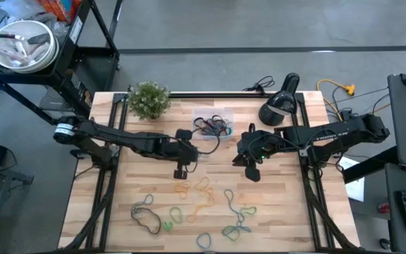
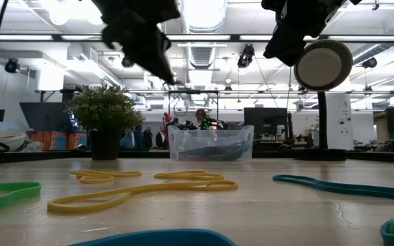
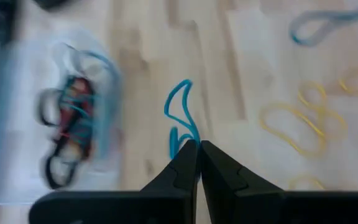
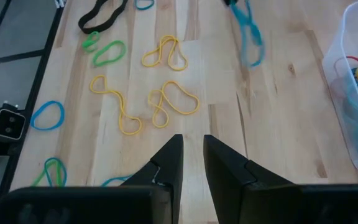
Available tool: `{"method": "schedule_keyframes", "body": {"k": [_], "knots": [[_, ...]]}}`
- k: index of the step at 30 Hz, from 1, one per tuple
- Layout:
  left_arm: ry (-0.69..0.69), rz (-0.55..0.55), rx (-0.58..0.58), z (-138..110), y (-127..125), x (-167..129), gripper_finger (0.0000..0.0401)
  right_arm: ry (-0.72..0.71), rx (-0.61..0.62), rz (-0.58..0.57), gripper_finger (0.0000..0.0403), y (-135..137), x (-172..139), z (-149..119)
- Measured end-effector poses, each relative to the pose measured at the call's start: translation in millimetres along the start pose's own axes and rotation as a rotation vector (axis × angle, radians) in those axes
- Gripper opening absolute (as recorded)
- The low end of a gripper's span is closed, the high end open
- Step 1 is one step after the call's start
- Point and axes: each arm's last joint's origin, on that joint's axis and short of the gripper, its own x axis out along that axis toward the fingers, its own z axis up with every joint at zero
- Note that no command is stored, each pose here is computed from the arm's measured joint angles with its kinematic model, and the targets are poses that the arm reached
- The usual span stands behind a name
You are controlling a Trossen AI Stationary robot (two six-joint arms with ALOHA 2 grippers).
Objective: Pick and place rubber bands into bin
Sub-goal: Put the blue rubberband into the transparent bin
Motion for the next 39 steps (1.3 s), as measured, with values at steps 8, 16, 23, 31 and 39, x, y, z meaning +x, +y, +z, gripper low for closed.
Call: {"method": "schedule_keyframes", "body": {"k": [8,16,23,31,39], "knots": [[-0.03,0.11,-0.065,11.4,29.6,-3.6,0.0,-0.015,0.0,-0.041,0.0059,-1.2,0.2,0.4],[-0.053,0.197,-0.157,15.2,68.3,9.4,0.0,-0.018,0.0,-0.049,0.0059,-1.5,0.3,0.4],[-0.011,0.239,-0.196,4.2,96.8,30.1,0.0,-0.026,0.0,-0.072,0.0059,-2.2,0.2,0.8],[0.049,0.21,-0.227,-9.1,110.7,54.2,0.0,-0.022,0.009,-0.072,0.0059,-2.3,0.5,0.0],[0.064,0.204,-0.225,-11.1,110.1,60.0,0.0,-0.01,0.02,-0.075,0.0059,-3.5,2.6,-3.6]]}}
